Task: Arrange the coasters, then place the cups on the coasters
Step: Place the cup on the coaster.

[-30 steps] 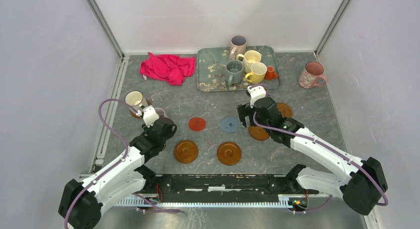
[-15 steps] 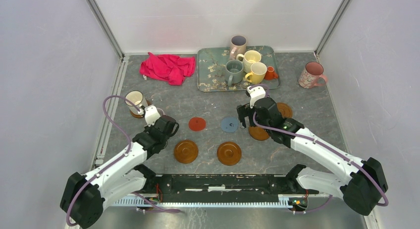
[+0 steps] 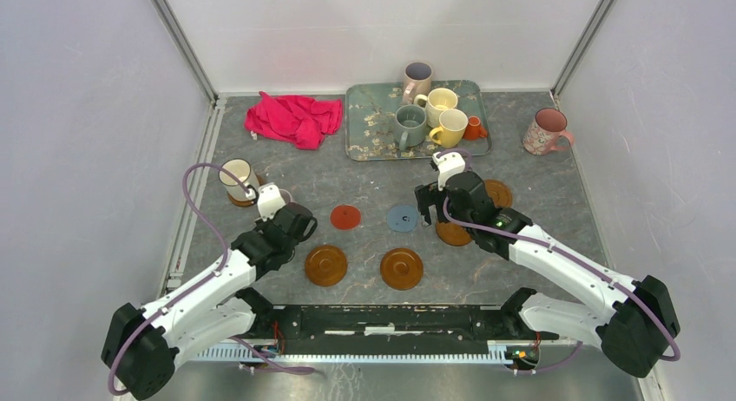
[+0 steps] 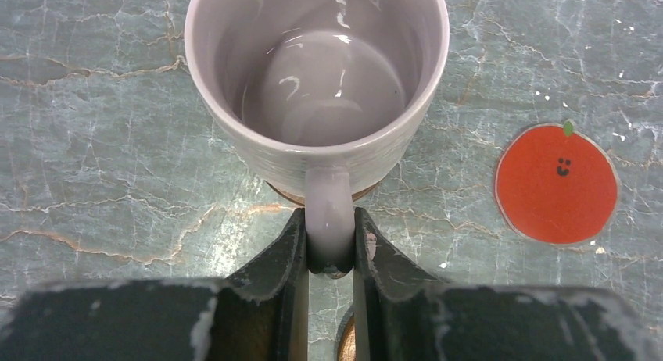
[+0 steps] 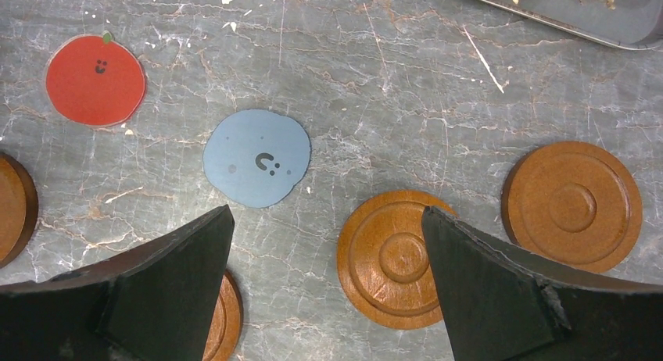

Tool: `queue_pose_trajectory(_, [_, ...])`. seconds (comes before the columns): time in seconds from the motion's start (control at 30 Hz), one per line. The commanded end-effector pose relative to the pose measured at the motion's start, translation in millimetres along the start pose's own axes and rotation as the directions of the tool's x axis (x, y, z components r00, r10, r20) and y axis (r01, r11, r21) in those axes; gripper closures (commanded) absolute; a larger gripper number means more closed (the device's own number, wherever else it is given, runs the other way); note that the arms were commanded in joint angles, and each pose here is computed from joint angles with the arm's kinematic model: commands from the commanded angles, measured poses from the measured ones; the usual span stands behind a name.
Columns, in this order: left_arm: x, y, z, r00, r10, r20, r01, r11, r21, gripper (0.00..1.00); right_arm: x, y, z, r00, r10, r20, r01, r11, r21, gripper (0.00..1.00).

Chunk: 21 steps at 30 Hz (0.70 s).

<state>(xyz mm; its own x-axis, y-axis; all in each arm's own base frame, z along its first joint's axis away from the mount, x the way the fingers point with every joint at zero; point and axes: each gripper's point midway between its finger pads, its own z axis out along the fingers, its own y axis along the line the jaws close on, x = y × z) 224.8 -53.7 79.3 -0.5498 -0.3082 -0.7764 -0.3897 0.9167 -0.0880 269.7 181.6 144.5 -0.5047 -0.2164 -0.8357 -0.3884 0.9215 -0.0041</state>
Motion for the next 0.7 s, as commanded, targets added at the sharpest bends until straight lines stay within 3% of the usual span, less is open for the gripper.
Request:
queue_pose_trajectory(0.0, [-49, -13, -15, 0.982, -0.091, 0.165, 0.091, 0.996, 0.008, 0.98, -12, 2, -1, 0.999, 0.0, 0.05, 0.001, 1.0, -0.015, 0.02])
queue_pose_trajectory(0.67, [-10, -10, -7, 0.991, -0.096, 0.089, 0.098, 0.995, -0.02, 0.98, -9, 4, -2, 0.999, 0.006, 0.043, -0.005, 1.0, -0.021, 0.02])
